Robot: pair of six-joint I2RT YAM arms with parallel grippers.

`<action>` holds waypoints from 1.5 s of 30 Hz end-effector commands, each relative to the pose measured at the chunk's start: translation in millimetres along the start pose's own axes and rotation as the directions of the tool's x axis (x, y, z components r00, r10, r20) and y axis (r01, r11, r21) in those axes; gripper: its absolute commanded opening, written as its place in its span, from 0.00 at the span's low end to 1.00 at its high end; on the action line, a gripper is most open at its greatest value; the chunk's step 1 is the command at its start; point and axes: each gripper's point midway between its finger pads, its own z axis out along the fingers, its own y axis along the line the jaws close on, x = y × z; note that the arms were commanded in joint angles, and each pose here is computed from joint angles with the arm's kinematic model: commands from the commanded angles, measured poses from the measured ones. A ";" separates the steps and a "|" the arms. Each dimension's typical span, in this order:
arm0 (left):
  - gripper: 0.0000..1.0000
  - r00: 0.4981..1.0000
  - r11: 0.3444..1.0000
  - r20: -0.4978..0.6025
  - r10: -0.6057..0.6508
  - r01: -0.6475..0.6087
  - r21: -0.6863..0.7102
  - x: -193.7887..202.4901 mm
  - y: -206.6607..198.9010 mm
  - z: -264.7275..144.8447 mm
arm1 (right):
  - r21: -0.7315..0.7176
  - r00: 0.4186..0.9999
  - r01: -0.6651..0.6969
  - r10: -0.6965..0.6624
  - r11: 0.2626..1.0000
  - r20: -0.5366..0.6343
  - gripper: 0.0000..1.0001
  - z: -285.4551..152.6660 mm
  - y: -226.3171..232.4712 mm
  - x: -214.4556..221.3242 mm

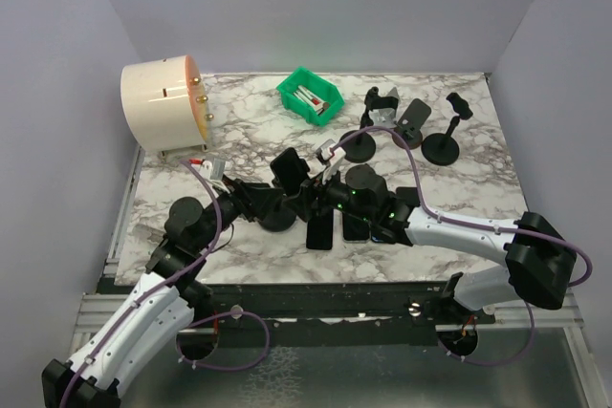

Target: Remove the phone from the phone stand

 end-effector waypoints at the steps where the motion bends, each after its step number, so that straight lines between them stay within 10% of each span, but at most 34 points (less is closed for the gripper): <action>1: 0.58 0.999 0.999 0.031 -0.027 0.026 0.030 -1.8 -3.8 2.3 | 0.064 0.997 -0.063 0.060 0.996 0.046 0.37 4.0 -5.1 -18.2; 45: 0.39 0.996 0.995 0.000 -0.090 0.090 0.048 8.3 -2.6 11.7 | 0.048 0.996 -0.091 0.090 0.995 0.021 0.36 6.3 5.3 -8.4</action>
